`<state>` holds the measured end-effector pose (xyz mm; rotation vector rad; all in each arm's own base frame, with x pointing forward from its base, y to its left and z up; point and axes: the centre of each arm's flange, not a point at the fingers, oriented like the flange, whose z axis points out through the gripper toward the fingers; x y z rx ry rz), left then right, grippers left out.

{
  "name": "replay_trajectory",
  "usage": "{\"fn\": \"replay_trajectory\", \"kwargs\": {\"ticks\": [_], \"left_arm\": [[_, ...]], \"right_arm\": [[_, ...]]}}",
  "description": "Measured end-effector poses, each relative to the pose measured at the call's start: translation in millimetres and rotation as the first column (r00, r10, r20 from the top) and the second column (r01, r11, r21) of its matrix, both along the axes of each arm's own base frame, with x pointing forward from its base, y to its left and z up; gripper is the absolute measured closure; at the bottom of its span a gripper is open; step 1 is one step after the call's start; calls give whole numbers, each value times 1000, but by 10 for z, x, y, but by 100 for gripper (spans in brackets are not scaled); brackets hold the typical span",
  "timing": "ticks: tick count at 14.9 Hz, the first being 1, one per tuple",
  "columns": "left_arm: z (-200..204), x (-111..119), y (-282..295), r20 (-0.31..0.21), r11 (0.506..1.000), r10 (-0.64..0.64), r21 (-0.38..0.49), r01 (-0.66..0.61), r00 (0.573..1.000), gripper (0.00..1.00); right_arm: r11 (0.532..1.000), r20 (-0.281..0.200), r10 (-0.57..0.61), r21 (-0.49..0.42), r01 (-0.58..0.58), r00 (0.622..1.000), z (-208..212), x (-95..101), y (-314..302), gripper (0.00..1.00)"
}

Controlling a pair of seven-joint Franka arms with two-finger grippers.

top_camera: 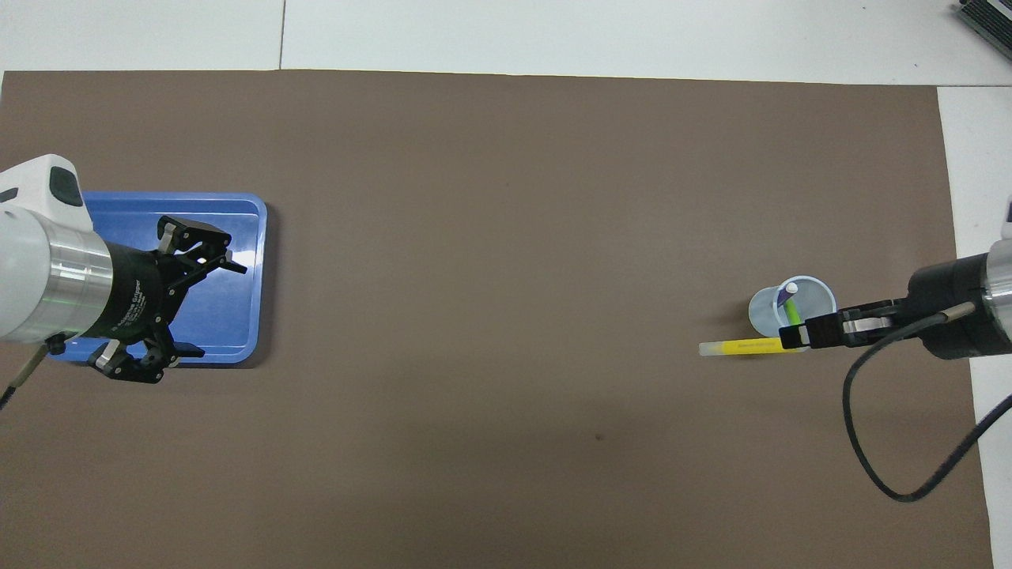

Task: Right arm passes pens to left for tray arrangement
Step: 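Pull the yellow pen out with the right gripper while the left gripper rises, then bring the pen to center while the left gripper grasps its free end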

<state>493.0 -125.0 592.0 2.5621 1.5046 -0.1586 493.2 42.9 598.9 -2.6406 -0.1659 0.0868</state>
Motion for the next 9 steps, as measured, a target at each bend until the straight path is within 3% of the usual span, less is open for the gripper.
{"fn": "replay_trajectory", "kwargs": {"ticks": [4, 9], "left_arm": [[-81, -20, 107, -31, 993, 96, -66, -98, 995, 0], [-200, -62, -146, -59, 953, 280, -101, -285, 958, 0]], "right_arm": [[996, -4, 12, 91, -11, 1000, 36, -16, 173, 81], [978, 5, 56, 200, -56, 998, 34, -43, 419, 81]]}}
